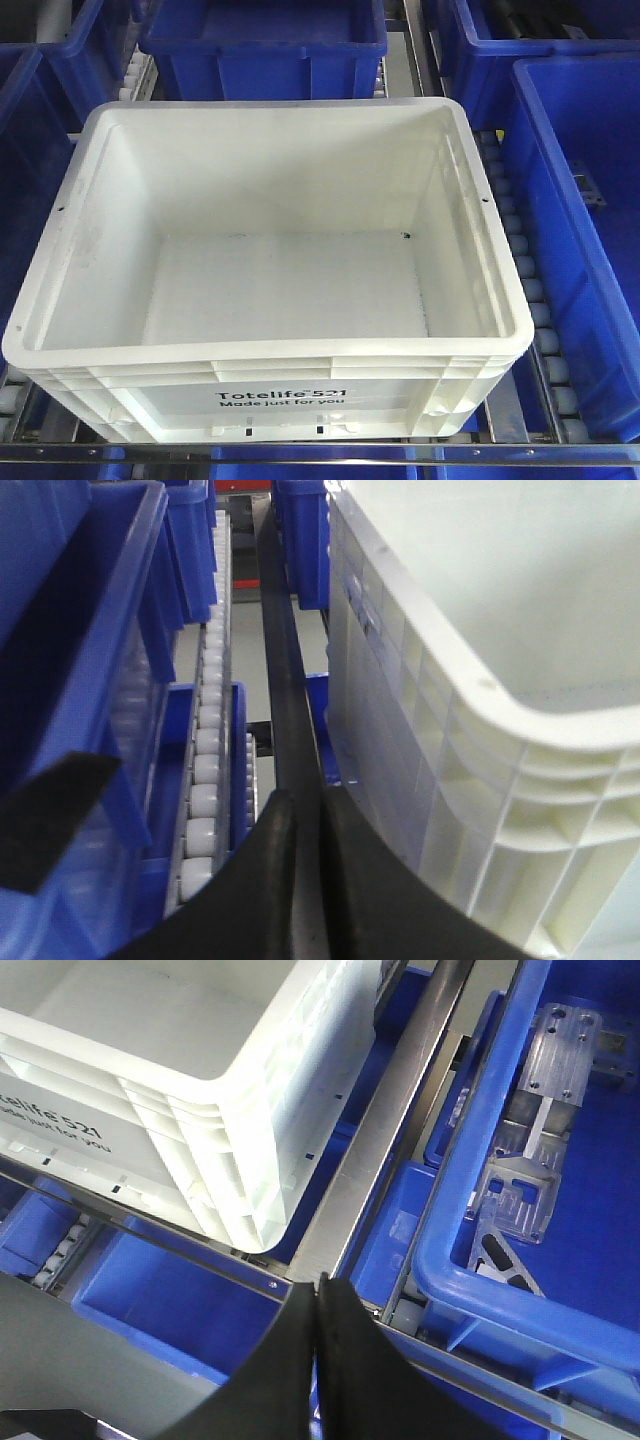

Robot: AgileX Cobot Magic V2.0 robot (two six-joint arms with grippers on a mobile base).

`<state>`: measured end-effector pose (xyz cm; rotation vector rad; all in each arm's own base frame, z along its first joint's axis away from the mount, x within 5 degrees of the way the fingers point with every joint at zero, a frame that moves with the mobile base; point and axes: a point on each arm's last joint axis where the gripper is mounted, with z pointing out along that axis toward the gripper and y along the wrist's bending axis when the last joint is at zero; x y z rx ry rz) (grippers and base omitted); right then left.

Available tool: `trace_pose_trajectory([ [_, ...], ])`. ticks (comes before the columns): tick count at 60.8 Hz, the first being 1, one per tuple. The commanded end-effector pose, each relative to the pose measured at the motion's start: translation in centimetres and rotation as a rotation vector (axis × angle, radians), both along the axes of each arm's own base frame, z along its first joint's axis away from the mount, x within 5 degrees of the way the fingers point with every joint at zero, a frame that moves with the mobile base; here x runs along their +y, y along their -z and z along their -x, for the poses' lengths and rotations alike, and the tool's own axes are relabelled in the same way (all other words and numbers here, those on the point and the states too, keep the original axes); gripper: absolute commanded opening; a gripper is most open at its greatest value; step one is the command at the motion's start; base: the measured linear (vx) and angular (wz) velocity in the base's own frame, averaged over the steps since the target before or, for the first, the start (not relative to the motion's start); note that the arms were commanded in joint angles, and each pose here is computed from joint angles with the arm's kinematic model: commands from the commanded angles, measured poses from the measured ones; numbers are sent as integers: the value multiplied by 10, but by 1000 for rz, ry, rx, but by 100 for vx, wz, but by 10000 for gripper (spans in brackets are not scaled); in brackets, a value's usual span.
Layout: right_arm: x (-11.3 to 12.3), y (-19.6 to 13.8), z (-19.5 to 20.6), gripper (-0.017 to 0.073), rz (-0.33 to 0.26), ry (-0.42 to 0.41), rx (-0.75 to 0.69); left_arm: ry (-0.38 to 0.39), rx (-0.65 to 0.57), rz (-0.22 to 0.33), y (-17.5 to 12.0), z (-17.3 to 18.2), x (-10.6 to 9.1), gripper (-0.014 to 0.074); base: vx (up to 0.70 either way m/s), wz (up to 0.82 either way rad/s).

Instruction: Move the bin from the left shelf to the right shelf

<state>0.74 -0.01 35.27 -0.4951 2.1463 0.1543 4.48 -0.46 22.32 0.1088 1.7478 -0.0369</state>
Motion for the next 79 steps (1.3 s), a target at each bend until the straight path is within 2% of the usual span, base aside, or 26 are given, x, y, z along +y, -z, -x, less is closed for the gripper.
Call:
trace_pose_trajectory([
  [1,1,-11,-3,-8,-17,1,-63,-6,-161,48,-3,-4,0,51,0,0],
  [11,1,-11,-3,-8,-18,0,-63,-15,-258,57,13,-10,0,1,0,0],
  [20,1,-11,-3,-8,-18,0,-63,-16,-290,60,10,-9,1,-8,0,0],
  [51,1,-10,-2,-8,-16,0,-58,-19,-309,90,8,-9,1,-6,0,0],
  [58,1,-10,-2,-8,-16,0,-58,-52,-311,110,8,-9,3,-6,0,0],
  [79,1,-10,-2,-8,-16,0,-58,-103,-314,99,8,-9,6,-6,0,0],
])
